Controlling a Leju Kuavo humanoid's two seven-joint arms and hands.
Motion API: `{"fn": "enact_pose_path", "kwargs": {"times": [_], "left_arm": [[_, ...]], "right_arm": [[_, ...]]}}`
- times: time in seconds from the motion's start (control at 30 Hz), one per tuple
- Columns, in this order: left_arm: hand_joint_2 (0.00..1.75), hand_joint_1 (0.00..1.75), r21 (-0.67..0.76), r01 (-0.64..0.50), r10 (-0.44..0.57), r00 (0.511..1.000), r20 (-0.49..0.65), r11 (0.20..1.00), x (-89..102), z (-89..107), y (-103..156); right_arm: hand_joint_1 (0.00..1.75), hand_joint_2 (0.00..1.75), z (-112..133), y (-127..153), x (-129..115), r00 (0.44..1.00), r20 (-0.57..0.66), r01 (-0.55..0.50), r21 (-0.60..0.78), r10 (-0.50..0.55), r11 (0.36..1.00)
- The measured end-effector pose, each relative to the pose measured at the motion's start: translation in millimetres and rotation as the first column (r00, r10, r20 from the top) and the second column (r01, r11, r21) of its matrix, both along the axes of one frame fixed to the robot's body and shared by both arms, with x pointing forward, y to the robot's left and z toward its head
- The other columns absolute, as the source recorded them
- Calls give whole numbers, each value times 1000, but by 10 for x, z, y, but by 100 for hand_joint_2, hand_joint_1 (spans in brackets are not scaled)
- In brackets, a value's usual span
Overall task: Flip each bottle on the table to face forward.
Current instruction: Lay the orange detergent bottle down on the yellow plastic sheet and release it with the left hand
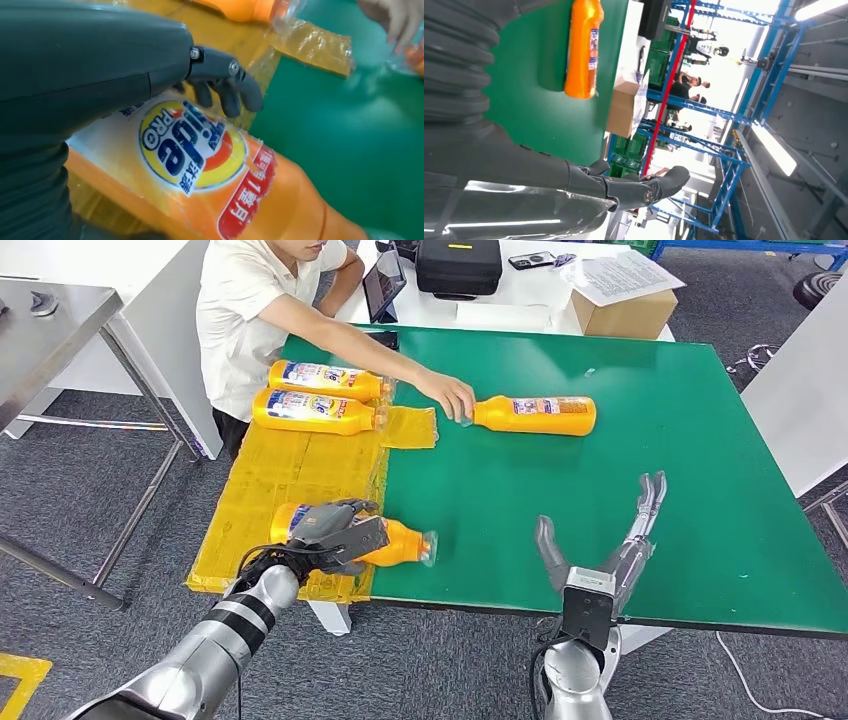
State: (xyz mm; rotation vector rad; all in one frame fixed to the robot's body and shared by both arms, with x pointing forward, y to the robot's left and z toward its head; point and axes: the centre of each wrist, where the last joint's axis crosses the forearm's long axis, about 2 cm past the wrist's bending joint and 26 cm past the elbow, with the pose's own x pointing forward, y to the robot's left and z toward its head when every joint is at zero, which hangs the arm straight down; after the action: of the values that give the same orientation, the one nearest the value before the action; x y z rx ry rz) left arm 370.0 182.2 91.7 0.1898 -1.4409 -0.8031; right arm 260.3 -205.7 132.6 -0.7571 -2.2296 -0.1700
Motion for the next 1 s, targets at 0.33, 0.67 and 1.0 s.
{"fn": "enact_pose_path", "kwargs": {"times": [0.33, 0.67, 1.0], "left_arm": [[175, 0, -123, 43, -52, 996, -69, 991, 14, -14, -21], [175, 0, -583, -11, 106, 986, 129, 813, -277, -58, -264], [175, 0, -957, 80, 227, 963, 147, 277, -550, 498, -441]], "right_arm": [[0, 175, -54, 31, 4, 1000, -19, -24, -8, 24, 1000], [0, 175, -154, 26, -30, 998, -52, -44, -52, 42, 998], [0, 175, -168, 43, -43, 997, -55, -53, -96, 48, 994]]}}
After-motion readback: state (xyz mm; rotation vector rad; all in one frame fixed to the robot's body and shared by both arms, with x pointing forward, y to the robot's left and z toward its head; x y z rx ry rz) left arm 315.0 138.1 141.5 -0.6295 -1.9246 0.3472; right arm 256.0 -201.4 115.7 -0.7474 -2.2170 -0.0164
